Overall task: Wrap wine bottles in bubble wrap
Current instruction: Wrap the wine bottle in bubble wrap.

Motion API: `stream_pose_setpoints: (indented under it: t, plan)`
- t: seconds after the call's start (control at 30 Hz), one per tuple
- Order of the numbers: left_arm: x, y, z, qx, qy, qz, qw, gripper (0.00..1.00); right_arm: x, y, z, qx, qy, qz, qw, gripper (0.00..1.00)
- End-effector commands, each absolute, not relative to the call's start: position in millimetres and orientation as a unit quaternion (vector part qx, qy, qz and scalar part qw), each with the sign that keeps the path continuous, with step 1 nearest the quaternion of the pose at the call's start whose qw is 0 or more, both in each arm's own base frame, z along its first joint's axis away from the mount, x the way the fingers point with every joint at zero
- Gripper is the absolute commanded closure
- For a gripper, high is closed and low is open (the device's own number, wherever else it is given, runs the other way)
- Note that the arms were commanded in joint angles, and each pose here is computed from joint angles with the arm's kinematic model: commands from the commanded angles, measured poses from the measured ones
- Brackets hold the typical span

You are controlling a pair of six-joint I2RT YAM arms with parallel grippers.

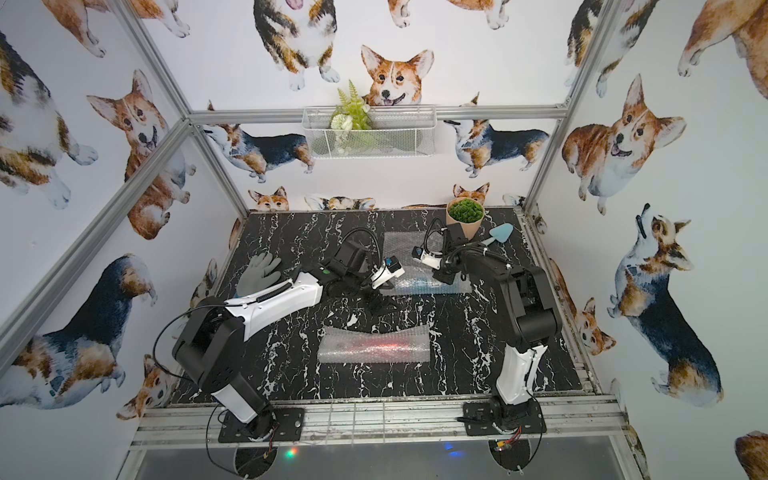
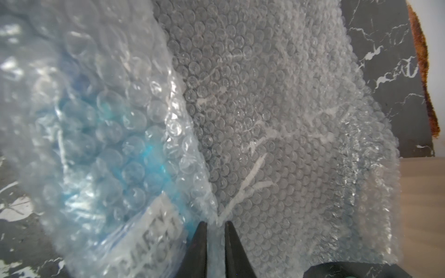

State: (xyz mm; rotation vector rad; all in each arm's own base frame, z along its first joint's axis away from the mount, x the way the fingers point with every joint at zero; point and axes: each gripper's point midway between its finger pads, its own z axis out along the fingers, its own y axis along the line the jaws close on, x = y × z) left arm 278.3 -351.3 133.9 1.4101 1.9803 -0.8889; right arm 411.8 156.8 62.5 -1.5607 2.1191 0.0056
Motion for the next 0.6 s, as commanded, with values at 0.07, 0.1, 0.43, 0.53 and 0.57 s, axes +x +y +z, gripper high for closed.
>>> stream_pose_setpoints:
  t: [0.07, 0.1, 0.43, 0.53, 0.57]
  plan:
    - [307.3, -373.4, 129.0, 0.575, 0.685, -0.311, 0.321, 0.13, 392.3, 156.0, 55.5, -0.565, 0.793, 0.043, 0.222, 0.81]
    - [310.3, -377.8, 128.9, 0.578, 0.681, -0.314, 0.322, 0.13, 391.8, 155.7, 55.1, -0.565, 0.794, 0.043, 0.222, 0.81]
    - [327.3, -396.9, 105.7, 0.601, 0.651, -0.363, 0.289, 0.12, 390.3, 154.7, 60.0, -0.555, 0.796, 0.06, 0.232, 0.8]
    - [334.6, -400.3, 102.4, 0.608, 0.645, -0.361, 0.29, 0.12, 389.7, 154.5, 59.1, -0.55, 0.799, 0.069, 0.232, 0.8]
    - [336.4, -401.8, 100.6, 0.616, 0.638, -0.358, 0.294, 0.11, 389.2, 153.7, 57.5, -0.549, 0.801, 0.073, 0.229, 0.8]
